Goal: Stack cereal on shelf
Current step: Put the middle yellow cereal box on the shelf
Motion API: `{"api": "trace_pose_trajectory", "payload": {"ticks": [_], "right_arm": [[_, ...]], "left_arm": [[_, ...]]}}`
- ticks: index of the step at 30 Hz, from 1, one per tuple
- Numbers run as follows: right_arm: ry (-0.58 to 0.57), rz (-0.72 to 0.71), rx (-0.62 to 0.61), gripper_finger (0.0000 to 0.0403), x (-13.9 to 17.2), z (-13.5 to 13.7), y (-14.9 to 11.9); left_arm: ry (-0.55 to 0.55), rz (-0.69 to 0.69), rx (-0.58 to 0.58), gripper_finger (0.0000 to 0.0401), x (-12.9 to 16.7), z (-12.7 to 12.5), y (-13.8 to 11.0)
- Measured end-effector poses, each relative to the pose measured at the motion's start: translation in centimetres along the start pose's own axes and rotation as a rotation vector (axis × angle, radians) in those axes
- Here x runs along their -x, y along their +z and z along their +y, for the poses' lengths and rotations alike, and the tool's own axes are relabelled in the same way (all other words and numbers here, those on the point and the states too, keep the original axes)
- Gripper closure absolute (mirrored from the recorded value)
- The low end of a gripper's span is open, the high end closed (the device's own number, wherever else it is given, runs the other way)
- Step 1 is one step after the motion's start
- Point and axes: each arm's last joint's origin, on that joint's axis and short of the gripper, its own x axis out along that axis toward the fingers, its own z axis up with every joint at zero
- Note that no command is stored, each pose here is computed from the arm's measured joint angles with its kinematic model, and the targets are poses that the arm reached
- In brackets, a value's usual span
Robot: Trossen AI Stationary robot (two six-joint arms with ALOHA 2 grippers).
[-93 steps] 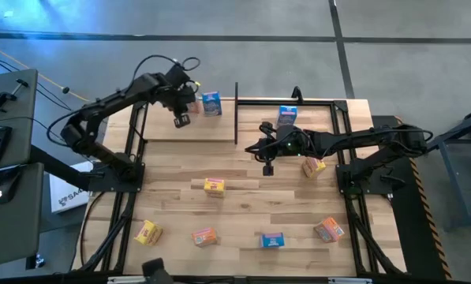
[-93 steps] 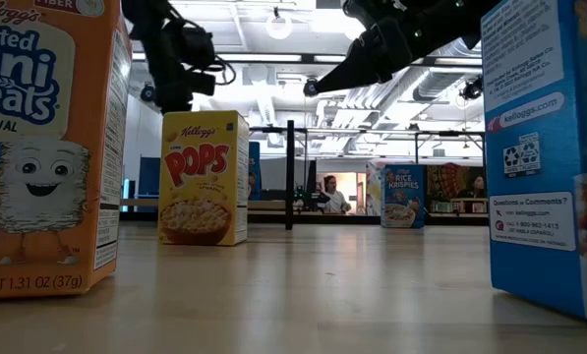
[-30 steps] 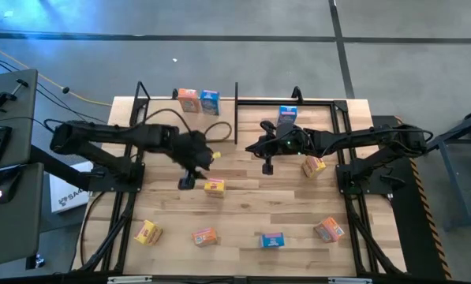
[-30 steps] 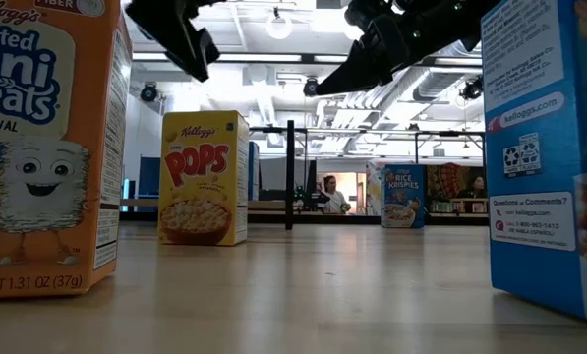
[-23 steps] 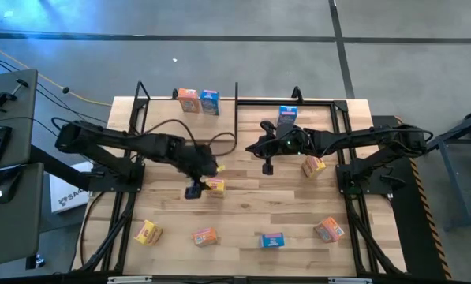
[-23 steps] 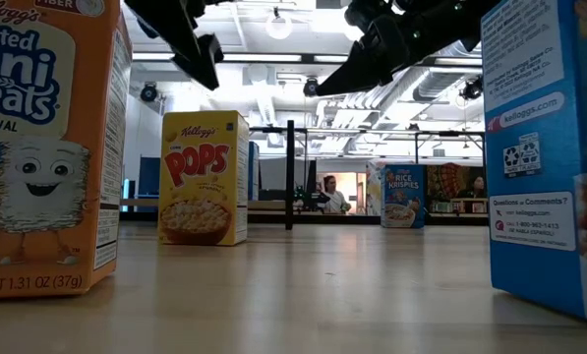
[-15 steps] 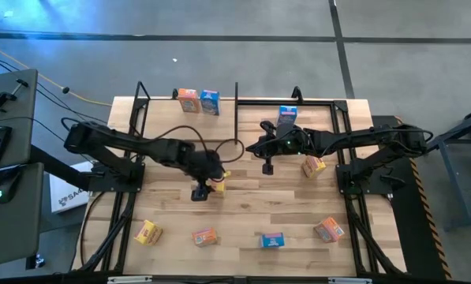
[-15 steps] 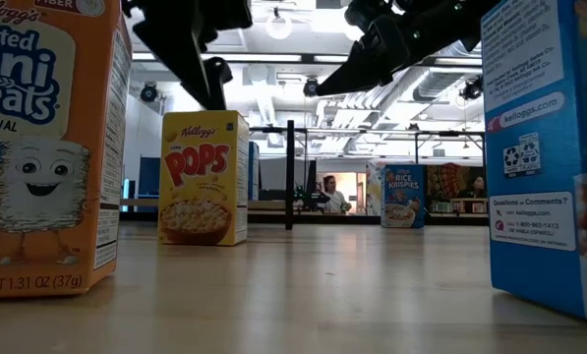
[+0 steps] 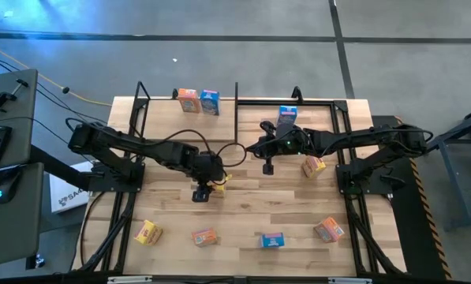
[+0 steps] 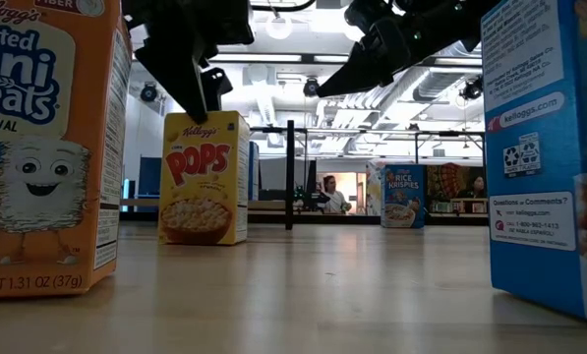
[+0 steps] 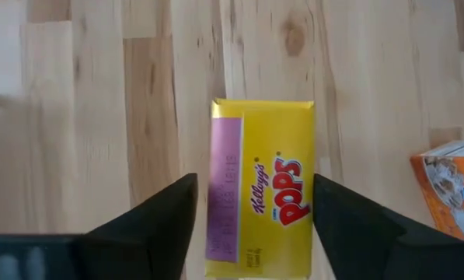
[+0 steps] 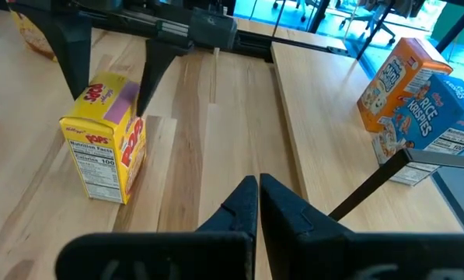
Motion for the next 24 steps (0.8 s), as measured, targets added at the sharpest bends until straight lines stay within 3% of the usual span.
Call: {"api": "trace_pose_trajectory", "payload": {"ticks": [10,14,18,24], "right_arm": [[0.0,0.0,0.0,0.0403,0.0,0.0,0.0],[0.0,0.0,0.0,0.0403,0.0,0.0,0.0],[0.0,0.0,0.003,0.0403,0.0,0.0,0.0],[0.0,-0.001,0.011,0.0403,0.0,0.0,0.0]], "left_arm": [[-0.007,0.003,-0.027,0.024,0.1,0.0,-0.1],[-0.006,-0.002,-0.051,0.0253,1.4,0.1,-0.4],[0.018,0.016,-0.06,0.0258,4.2,1.0,-1.5],[0.207,0.119,-0.045,0.0258,10.3,4.4,-3.7]]}}
